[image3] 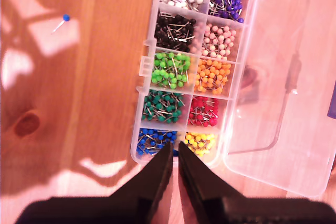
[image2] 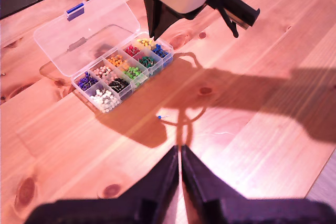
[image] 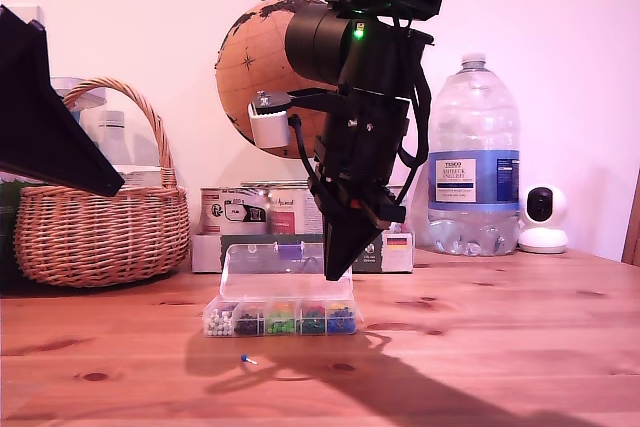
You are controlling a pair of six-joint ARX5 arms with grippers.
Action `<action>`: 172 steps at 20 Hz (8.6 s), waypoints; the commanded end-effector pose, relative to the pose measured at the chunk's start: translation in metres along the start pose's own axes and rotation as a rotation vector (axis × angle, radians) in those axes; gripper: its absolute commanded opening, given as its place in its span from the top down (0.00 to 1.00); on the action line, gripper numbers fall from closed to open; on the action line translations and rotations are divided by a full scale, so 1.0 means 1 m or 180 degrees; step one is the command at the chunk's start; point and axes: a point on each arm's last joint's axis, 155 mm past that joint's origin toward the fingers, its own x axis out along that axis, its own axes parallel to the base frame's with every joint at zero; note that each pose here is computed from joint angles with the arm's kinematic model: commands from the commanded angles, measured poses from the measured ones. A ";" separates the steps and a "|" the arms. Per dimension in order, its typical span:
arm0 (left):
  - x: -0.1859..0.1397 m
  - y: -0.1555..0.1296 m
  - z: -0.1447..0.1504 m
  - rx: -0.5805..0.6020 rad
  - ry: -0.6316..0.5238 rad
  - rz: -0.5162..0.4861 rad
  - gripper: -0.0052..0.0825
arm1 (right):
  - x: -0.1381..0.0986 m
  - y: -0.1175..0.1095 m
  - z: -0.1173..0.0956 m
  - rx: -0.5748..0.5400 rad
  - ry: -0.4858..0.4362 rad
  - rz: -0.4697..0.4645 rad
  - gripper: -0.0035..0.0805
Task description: Sort the loose pins on the table into their correct compartments
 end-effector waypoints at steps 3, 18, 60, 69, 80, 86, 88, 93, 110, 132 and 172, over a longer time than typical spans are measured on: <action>0.000 0.000 -0.002 0.0009 0.0001 -0.0006 0.97 | 0.015 0.009 -0.001 0.0006 0.0030 0.0120 0.97; 0.000 0.000 -0.002 0.0010 0.0001 -0.0006 0.97 | 0.025 0.018 -0.004 0.0027 0.0060 0.0248 0.97; -0.001 0.001 -0.030 -0.0210 0.0356 0.0017 0.97 | -0.021 0.043 0.046 0.0447 0.0031 0.0304 0.97; -0.004 -0.006 -0.045 -0.0420 0.0562 -0.0080 0.97 | -0.038 0.029 0.061 0.2463 0.0020 0.0221 0.97; -0.004 -0.007 -0.045 -0.0475 0.0562 -0.0081 0.97 | -0.040 0.043 0.066 0.3160 0.0087 0.0473 0.81; -0.004 -0.011 -0.045 -0.0481 0.0566 -0.0154 0.97 | -0.025 0.048 0.069 0.3180 0.0139 0.0508 0.78; -0.004 -0.011 -0.045 -0.0481 0.0564 -0.0154 0.97 | -0.024 0.045 0.075 0.3155 0.0067 0.0482 0.78; -0.003 -0.011 -0.042 -0.0478 0.0529 -0.0158 0.97 | -0.010 0.053 0.077 0.3122 0.0152 0.0537 0.79; -0.003 -0.014 -0.038 -0.0475 0.0477 -0.0218 0.97 | 0.030 0.067 0.075 0.3078 0.0313 0.0632 0.79; -0.003 -0.014 -0.038 -0.0476 0.0477 -0.0219 0.97 | 0.041 0.071 0.074 0.3062 0.0359 0.0657 0.79; -0.003 -0.014 -0.039 -0.0477 0.0497 -0.0215 0.97 | 0.055 0.077 0.070 0.2964 0.0424 0.0695 0.97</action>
